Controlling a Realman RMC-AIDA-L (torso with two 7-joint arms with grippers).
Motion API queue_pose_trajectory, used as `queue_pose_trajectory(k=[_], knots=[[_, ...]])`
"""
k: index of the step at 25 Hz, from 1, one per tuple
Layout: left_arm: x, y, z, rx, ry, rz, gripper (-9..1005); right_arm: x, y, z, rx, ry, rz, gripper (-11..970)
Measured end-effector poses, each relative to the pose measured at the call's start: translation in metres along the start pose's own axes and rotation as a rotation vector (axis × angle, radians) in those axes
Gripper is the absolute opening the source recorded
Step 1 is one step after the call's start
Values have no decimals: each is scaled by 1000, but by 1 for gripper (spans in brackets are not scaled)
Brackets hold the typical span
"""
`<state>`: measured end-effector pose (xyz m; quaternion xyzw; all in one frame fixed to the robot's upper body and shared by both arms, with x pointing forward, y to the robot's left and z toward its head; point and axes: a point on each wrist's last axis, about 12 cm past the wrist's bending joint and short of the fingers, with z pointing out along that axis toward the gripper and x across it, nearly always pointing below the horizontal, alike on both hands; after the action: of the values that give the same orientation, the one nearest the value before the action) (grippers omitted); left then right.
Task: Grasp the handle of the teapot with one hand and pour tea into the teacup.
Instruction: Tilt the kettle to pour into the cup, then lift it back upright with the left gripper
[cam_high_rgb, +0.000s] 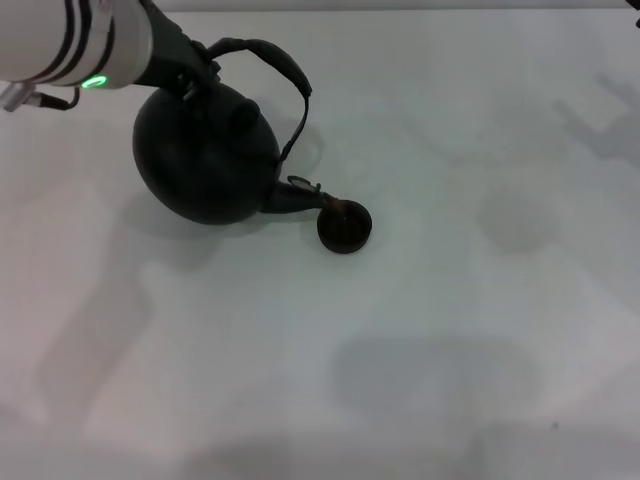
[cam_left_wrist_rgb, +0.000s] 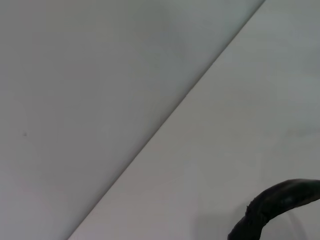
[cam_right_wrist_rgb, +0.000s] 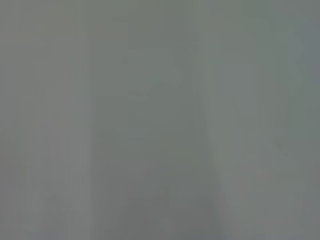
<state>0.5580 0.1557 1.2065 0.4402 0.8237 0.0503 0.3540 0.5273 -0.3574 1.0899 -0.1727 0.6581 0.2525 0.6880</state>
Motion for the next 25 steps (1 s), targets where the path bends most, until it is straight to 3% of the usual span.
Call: queue_pose_trajectory(k=[25], knots=[[-9,-4,2,6,42,38,140,7,3,-2,7,11,4,854]])
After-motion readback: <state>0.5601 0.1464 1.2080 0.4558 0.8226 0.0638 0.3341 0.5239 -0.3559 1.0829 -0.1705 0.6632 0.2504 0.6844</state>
